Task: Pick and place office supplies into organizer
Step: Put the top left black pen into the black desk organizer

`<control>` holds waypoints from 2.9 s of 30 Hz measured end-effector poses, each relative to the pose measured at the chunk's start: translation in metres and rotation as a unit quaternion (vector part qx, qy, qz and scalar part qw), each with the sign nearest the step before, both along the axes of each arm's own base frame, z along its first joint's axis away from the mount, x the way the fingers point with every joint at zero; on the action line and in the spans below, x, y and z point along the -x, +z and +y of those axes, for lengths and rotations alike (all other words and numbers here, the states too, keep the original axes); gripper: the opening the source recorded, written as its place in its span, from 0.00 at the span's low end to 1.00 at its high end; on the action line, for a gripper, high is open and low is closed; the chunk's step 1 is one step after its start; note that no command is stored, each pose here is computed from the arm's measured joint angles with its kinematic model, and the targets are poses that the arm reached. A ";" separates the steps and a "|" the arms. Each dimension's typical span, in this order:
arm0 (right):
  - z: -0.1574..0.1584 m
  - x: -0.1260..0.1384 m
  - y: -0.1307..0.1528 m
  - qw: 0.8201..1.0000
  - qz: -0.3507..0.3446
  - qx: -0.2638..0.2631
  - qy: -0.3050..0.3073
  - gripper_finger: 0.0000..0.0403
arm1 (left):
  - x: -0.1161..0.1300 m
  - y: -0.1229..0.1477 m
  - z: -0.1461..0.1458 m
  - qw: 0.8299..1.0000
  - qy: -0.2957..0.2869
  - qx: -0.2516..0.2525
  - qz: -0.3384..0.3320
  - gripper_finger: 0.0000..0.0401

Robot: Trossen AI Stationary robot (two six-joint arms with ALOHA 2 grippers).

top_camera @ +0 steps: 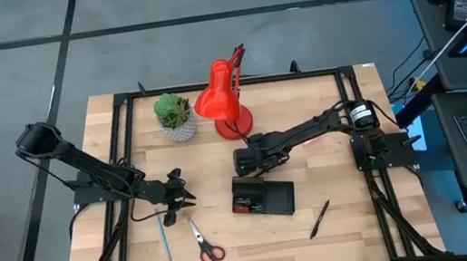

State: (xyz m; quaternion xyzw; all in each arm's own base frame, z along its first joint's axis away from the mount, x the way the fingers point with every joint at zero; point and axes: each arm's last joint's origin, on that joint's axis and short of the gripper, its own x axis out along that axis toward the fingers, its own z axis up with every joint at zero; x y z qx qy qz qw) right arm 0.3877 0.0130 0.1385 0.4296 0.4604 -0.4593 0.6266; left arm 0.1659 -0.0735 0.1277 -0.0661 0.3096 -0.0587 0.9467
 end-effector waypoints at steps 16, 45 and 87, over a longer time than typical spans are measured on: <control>-0.002 0.001 -0.006 1.000 0.020 0.003 0.022 0.29 | 0.000 0.000 0.000 1.000 0.000 0.000 0.001 0.23; 0.001 -0.008 0.059 0.983 0.115 0.034 0.143 0.08 | 0.000 0.000 0.000 1.000 0.012 0.017 0.004 0.23; 0.141 0.026 0.145 0.506 0.320 0.295 0.745 0.09 | -0.001 0.000 0.003 0.998 0.066 0.004 -0.009 0.23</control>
